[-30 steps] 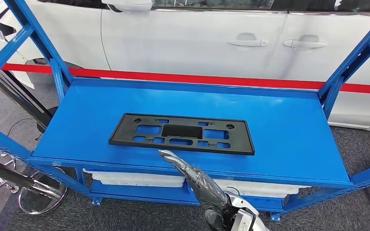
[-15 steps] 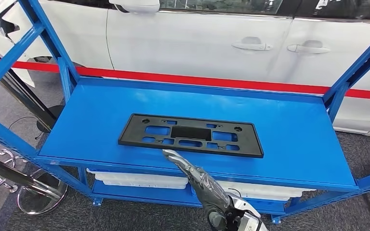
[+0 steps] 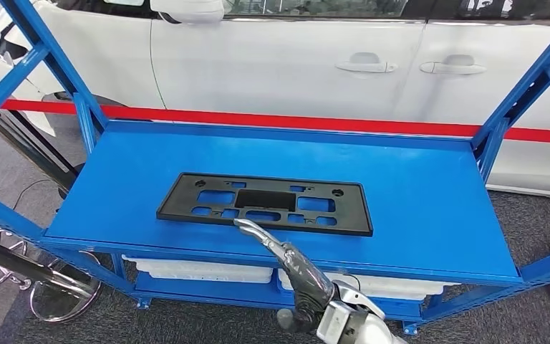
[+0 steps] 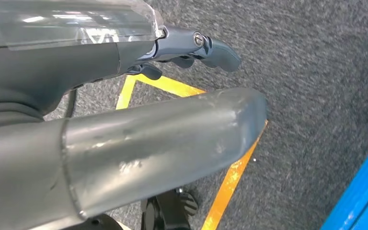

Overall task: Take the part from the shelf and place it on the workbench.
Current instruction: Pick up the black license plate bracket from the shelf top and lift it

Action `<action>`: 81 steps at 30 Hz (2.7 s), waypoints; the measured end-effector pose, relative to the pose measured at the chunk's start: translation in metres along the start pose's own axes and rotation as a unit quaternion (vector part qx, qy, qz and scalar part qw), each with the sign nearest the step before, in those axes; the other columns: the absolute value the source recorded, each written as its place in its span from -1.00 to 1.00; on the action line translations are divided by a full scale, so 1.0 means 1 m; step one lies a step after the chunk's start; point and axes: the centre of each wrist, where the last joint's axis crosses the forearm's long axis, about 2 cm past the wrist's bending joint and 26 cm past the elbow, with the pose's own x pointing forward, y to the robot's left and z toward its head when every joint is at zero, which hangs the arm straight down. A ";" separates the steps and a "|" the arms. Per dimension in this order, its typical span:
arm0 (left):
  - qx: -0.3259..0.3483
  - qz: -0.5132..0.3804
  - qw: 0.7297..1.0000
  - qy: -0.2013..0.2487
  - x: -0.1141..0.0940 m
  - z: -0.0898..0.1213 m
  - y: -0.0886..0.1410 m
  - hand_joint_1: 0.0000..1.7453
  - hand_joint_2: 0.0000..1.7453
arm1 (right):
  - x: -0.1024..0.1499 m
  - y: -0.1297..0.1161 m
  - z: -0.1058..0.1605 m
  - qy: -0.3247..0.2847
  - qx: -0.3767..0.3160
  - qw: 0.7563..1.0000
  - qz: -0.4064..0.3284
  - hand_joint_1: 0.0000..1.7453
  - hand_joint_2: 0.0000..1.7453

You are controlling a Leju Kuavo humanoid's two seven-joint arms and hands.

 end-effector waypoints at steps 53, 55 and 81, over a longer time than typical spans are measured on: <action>0.013 -0.095 0.991 0.094 0.007 -0.005 0.016 -1.00 -1.00 | -0.079 0.005 -0.083 0.116 0.022 0.784 0.609 -1.00 1.00; 0.012 -0.098 0.991 0.092 0.007 -0.005 0.016 -1.00 -1.00 | -0.083 0.002 -0.082 0.126 0.024 0.769 0.626 -1.00 1.00; 0.003 -0.116 0.990 0.078 0.012 -0.007 0.016 -1.00 -1.00 | -0.118 -0.022 -0.061 0.203 0.052 0.663 0.718 -1.00 1.00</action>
